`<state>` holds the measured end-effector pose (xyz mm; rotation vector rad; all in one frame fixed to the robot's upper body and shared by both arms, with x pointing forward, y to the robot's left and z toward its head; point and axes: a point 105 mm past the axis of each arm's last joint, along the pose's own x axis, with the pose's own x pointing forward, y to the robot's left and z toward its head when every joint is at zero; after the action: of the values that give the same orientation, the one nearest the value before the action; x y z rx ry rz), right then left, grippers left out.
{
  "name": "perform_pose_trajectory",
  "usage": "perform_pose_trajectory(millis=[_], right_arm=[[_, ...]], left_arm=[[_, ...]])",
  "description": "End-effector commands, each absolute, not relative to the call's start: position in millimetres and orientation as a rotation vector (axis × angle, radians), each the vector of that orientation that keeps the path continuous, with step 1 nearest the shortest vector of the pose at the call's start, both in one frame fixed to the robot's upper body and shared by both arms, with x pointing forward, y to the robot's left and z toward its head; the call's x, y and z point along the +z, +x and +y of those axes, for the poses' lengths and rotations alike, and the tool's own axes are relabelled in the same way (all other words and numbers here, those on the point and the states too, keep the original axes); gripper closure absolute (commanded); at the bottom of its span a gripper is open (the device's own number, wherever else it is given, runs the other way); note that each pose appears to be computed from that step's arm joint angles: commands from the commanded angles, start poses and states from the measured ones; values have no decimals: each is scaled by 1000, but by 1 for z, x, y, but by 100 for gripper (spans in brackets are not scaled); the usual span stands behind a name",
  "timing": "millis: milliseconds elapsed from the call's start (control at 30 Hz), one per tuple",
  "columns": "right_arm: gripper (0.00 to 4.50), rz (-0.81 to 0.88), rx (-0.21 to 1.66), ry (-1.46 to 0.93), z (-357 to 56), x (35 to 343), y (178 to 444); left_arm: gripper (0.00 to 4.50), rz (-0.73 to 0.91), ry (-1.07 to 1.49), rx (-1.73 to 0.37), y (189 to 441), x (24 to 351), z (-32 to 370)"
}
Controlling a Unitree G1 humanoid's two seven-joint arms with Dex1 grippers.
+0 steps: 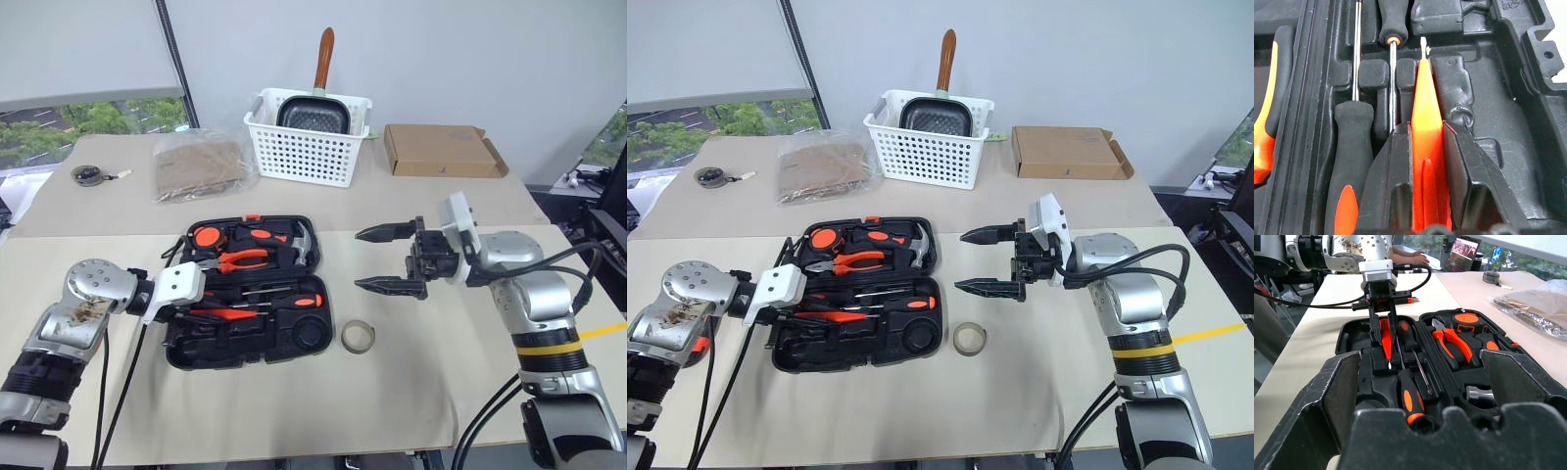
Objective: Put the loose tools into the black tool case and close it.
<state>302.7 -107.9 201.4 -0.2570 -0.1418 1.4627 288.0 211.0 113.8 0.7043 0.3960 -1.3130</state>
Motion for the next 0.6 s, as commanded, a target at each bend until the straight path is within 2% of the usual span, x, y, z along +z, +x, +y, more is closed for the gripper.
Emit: perform_pose_trajectory(millis=[33,600], right_arm=[[0,-208,1465,-292,-107,217,302],[0,-214,1472,-288,-106,219,302]], left_arm=[[404,429,697,-1244,289,117,221],[404,444,720,-1247,288,116,218]])
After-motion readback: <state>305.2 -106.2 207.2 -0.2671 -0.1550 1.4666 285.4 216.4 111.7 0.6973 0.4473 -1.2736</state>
